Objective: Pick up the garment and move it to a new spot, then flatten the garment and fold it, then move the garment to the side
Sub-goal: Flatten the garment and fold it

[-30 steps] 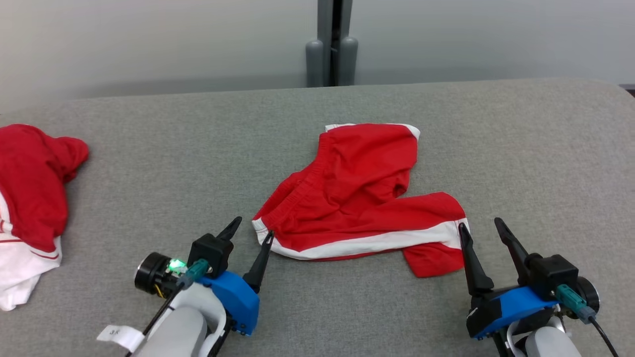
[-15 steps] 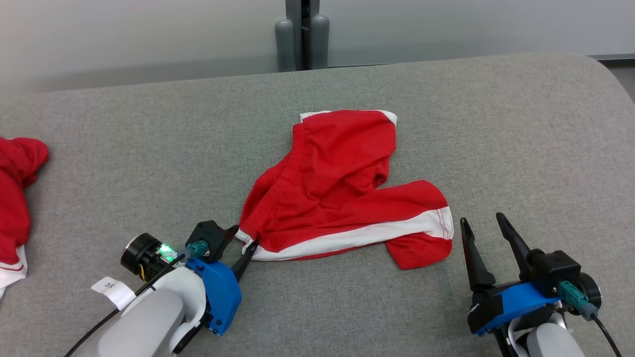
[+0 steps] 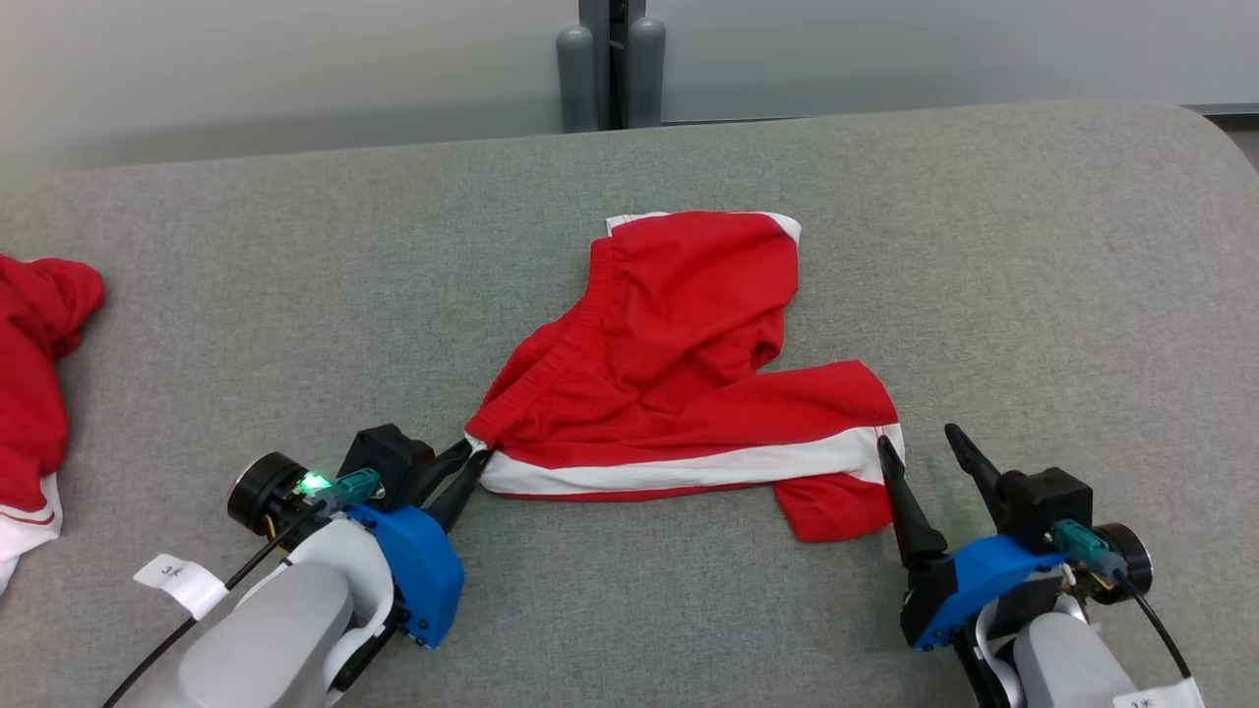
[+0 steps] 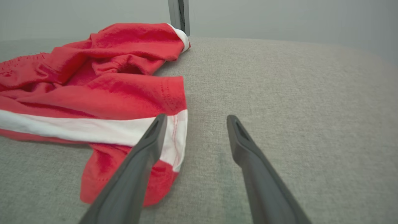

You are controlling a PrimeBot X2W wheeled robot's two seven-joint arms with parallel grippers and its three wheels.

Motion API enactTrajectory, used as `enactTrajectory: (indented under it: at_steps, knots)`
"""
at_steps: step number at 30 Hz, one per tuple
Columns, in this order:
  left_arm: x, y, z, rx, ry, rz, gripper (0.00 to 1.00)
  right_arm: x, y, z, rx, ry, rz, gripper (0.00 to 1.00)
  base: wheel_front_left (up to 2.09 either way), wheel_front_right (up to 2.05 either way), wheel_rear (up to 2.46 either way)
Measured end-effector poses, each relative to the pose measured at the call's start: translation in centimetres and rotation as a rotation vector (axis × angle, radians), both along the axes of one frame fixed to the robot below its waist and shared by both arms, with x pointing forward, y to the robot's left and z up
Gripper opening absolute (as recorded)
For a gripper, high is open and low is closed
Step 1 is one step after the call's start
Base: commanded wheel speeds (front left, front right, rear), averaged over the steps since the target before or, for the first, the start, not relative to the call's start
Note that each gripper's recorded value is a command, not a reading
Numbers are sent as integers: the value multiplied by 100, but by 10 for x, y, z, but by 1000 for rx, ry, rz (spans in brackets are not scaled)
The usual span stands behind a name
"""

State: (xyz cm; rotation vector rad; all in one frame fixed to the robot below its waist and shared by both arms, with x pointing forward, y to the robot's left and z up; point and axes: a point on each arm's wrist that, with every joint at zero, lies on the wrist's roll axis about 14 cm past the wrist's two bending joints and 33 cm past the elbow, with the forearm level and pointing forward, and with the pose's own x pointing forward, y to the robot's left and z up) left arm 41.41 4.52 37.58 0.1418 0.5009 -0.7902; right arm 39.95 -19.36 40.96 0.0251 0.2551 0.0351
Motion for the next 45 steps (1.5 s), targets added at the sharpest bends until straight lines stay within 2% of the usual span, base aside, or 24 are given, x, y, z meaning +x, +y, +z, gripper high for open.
enactTrajectory:
  at_steps: [5, 6, 7, 8, 9, 12, 15, 21, 29, 38, 42, 45]
  knots:
    - [0, 0, 1, -31, -7, 24, 0, 5, 15, -19, 5, 97, 47, 100, 0, 0, 0]
    - [-1, 0, 1, -35, -6, 28, 0, 7, 18, -21, 11, 109, 56, 61, 0, 0, 0]
    - [-1, 1, 1, -39, -8, 32, 0, 8, 21, -22, 16, 115, 64, 39, 0, 0, 0]
    - [-1, 1, 1, -42, -9, 37, 0, 9, 24, -23, 23, 123, 71, 25, 0, 0, 0]
    - [0, 2, 2, -49, -12, 43, 0, 11, 26, -22, 31, 120, 75, 0, 0, 0, 0]
    - [4, 1, 9, -84, -32, 62, 0, 16, 26, -13, 38, 80, 78, 0, 0, 0, 0]
    - [12, -1, 26, -165, -49, 113, 0, 21, 28, 1, 66, 29, 75, 0, 0, 0, 0]
    - [23, -9, 77, -309, -132, 131, 0, 32, 17, 56, 53, -150, 79, 0, 0, 0, 0]
    - [18, -14, 167, -442, -226, 85, 0, 31, 5, 167, 9, -449, 93, 0, 0, 0, 0]
    - [-6, -16, 302, -579, -437, 22, 0, -10, -6, 289, -48, -749, 80, 0, 0, 0, 0]
    - [-16, -21, 331, -600, -469, -13, 0, -17, -11, 303, -52, -767, 63, 0, 0, 0, 0]
    - [-6, -21, 330, -573, -467, -3, 0, -8, -13, 292, -28, -715, 56, 0, 0, 0, 0]
